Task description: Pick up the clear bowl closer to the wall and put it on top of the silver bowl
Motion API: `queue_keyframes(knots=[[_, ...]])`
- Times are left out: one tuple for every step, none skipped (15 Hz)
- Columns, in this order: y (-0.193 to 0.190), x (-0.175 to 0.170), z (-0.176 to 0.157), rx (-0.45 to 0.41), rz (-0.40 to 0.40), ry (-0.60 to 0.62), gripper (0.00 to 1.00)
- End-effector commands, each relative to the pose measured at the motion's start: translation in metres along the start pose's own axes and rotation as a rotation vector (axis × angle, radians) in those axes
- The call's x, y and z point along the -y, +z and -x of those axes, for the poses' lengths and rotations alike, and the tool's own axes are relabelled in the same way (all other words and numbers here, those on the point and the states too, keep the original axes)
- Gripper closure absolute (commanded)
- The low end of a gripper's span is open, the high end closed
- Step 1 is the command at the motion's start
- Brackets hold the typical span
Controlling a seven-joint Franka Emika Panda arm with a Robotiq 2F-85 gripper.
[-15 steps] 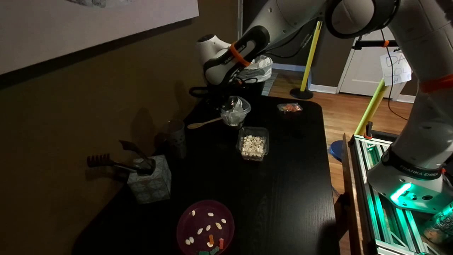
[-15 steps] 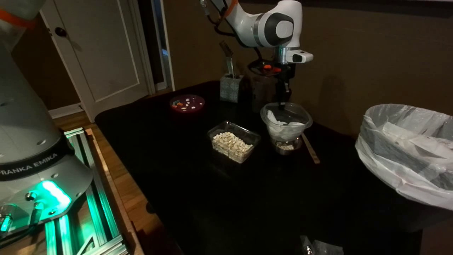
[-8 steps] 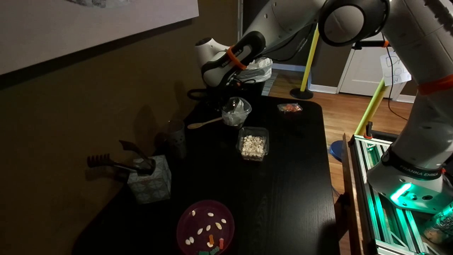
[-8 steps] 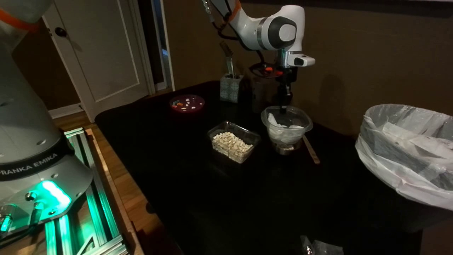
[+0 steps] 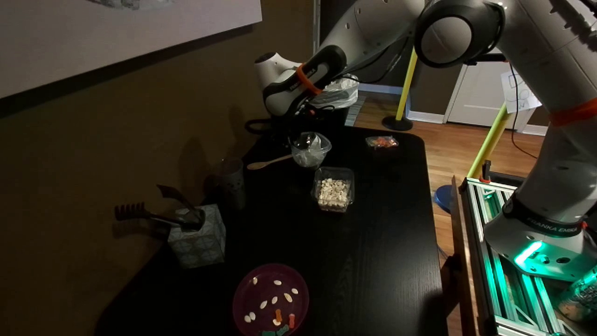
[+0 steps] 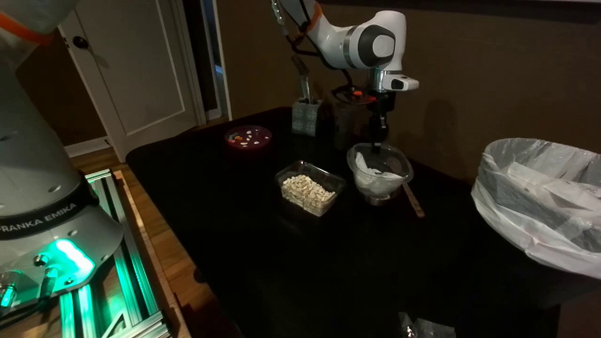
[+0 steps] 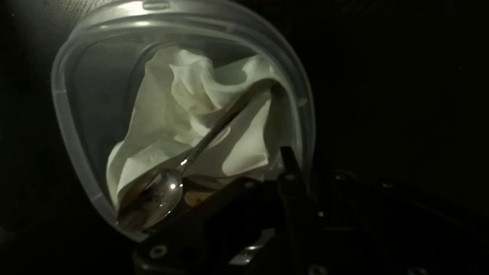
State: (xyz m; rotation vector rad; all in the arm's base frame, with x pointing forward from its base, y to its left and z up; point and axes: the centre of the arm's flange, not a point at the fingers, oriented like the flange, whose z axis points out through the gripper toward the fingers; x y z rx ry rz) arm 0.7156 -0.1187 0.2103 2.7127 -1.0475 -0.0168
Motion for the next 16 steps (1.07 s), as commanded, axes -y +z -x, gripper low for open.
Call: queue_keyframes(knots=[[0.002,0.005,-0.007,0.011,0.011,0.018,0.56],[0.001,0.005,-0.006,0.008,0.011,0.017,0.49],[-0.001,0.005,-0.005,0.004,0.009,0.017,0.4],[-0.005,0.005,-0.003,-0.002,0.003,0.014,0.33],[-0.008,0.005,-0.003,-0.008,0.0,0.014,0.24],[-0.011,0.005,-0.001,-0.014,-0.003,0.013,0.18],[-0.014,0.005,0.0,-0.018,-0.009,0.009,0.11],[-0.02,0.005,0.004,-0.021,-0.023,0.002,0.02],[-0.031,0.005,0.012,-0.032,-0.044,-0.009,0.0],[-0.041,0.005,0.017,-0.038,-0.068,-0.02,0.0],[-0.054,0.005,0.028,-0.047,-0.102,-0.046,0.0],[-0.067,0.006,0.037,-0.061,-0.136,-0.082,0.0],[-0.081,0.008,0.049,-0.096,-0.168,-0.13,0.0],[-0.091,0.012,0.06,-0.119,-0.177,-0.202,0.0],[-0.074,0.028,0.021,-0.108,-0.138,-0.117,0.0],[-0.086,0.031,0.03,-0.12,-0.156,-0.151,0.0]])
